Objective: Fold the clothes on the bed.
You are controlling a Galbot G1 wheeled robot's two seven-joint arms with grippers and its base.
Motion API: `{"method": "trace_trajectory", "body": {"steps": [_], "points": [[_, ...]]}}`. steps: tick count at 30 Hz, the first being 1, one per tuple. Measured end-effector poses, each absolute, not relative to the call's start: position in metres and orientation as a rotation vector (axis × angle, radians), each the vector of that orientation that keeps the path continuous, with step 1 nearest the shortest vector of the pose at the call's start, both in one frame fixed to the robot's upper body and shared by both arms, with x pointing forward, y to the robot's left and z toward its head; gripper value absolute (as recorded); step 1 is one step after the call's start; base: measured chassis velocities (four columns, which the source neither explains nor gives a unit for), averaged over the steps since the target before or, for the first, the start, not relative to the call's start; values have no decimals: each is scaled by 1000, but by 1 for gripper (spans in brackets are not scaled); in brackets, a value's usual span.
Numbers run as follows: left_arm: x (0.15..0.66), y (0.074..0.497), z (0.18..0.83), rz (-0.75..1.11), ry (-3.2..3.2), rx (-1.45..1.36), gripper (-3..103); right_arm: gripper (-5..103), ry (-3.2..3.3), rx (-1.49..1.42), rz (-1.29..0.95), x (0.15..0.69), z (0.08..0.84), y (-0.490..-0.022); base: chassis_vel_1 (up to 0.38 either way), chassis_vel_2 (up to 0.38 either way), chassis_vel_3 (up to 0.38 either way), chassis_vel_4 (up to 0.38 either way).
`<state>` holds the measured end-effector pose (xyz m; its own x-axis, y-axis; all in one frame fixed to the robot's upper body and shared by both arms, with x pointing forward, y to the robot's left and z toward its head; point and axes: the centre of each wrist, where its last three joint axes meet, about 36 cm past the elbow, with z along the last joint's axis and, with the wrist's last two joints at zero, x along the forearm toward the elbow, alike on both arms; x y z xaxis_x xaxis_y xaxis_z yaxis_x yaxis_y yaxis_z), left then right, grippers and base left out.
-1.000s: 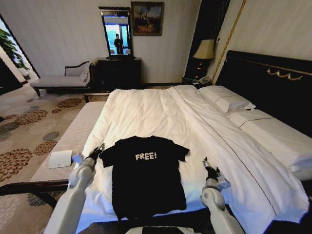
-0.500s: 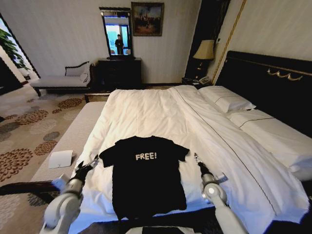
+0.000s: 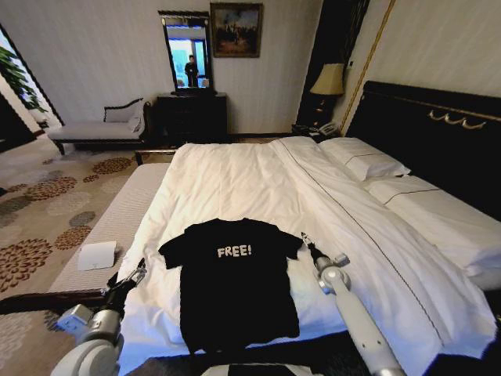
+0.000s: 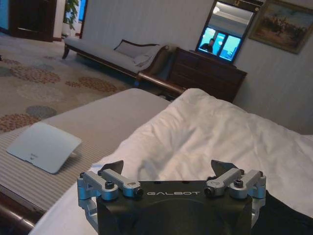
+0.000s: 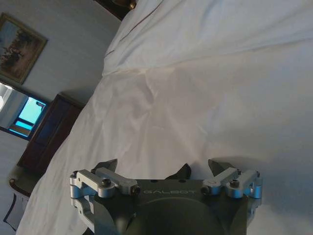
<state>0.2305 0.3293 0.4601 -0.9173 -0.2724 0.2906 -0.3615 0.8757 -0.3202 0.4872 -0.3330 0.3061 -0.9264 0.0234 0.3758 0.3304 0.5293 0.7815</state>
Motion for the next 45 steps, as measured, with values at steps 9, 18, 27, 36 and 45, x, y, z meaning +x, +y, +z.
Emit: {"method": "trace_trajectory", "body": {"steps": [9, 18, 27, 36, 45], "points": [[235, 345, 460, 540, -2813, 503, 100, 95, -2429, -367, -1316, 483, 286, -325, 0, 0, 0, 0], [243, 340, 450, 570, -2799, 504, 100, 63, -2444, -376, -1325, 479, 286, -328, 0, 0, 0, 0], [241, 338, 449, 572, -2794, 513, 100, 30, -2442, -365, -1339, 482, 287, -321, 0, 0, 0, 0], [239, 339, 450, 564, -2794, 530, 100, 2, -2448, -359, -1343, 487, 290, -319, 0, 0, 0, 0], [235, 339, 449, 565, -2789, 550, 100, 0, -2517, -312, -1348, 488, 307, -306, 0, 0, 0, 0]]}}
